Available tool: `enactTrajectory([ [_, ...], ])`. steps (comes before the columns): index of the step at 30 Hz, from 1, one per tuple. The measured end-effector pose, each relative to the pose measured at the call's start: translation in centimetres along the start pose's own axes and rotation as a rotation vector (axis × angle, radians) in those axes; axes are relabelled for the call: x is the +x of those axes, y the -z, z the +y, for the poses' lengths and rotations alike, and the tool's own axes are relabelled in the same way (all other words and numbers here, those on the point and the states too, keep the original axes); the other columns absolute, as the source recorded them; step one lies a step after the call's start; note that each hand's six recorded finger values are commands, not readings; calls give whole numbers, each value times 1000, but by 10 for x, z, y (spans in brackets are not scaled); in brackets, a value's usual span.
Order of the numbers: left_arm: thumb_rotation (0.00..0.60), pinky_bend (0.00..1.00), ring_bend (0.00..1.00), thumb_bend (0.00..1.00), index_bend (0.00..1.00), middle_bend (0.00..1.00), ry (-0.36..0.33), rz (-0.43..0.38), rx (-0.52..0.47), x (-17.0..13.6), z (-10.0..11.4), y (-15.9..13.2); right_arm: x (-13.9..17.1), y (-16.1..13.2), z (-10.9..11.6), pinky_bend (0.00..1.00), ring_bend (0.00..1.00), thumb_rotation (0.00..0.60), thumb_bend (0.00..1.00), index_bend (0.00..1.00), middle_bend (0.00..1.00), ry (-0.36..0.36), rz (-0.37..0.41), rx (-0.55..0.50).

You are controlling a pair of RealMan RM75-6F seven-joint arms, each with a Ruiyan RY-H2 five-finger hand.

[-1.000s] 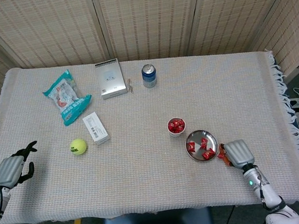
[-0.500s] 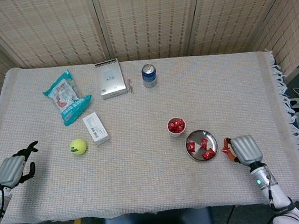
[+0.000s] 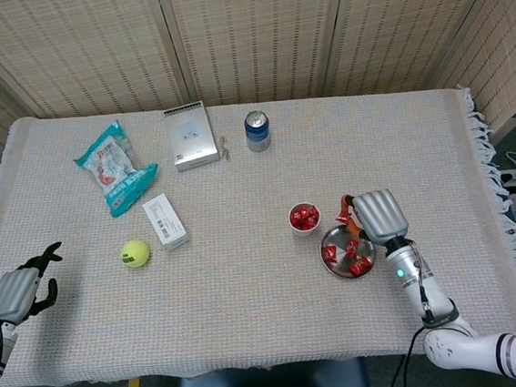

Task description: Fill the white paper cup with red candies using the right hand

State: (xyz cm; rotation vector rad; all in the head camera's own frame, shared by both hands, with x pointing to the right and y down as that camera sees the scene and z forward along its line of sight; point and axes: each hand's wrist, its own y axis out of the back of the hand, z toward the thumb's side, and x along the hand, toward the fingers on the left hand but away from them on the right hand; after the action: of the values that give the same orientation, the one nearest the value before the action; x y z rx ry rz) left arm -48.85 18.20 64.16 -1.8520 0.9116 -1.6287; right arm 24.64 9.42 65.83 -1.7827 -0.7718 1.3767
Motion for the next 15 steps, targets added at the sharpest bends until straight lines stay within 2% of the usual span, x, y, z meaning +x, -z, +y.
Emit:
enactTrajectory([
  [7,600,325,193,681,0,215,-1,0,-7,0,1,1,-27,-34,0,1000,855,600,464,582,837,-25,10,20],
  [15,600,326,193,680,0,215,-3,3,-12,0,2,3,-42,-49,-5,1000,855,600,464,578,837,-37,9,46],
])
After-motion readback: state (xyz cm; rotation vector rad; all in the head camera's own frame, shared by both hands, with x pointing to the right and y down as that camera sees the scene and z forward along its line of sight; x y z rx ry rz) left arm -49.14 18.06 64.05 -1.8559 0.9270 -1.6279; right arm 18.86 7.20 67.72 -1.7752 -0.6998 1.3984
